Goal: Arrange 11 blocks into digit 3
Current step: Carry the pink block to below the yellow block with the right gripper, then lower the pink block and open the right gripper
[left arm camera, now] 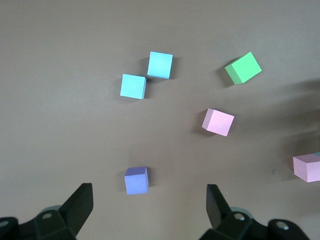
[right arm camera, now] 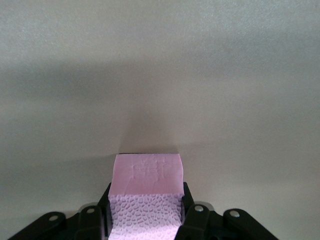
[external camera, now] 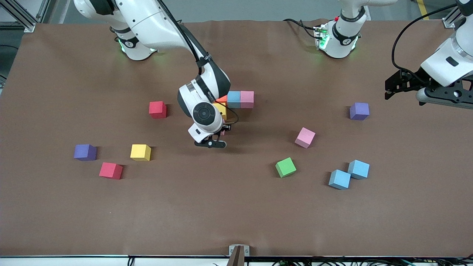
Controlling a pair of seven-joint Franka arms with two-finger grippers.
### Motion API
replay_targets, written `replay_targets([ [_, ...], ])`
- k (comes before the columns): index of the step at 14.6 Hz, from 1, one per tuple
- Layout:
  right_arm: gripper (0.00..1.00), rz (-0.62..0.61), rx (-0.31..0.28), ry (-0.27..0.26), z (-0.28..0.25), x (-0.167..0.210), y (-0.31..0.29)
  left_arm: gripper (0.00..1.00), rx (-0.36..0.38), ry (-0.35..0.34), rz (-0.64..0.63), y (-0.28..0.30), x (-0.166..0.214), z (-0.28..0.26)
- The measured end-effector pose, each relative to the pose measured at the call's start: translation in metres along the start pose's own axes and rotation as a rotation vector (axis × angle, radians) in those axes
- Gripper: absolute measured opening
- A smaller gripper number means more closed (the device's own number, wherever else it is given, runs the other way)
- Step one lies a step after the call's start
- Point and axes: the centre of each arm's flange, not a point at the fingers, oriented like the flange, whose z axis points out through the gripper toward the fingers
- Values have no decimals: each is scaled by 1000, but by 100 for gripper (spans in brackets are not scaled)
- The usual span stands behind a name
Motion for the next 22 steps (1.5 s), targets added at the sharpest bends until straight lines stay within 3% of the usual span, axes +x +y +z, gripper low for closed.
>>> replay_targets([
  [22, 52, -8, -5, -2, 2, -4, -3, 100, -28, 3, -2, 3, 0, -1],
])
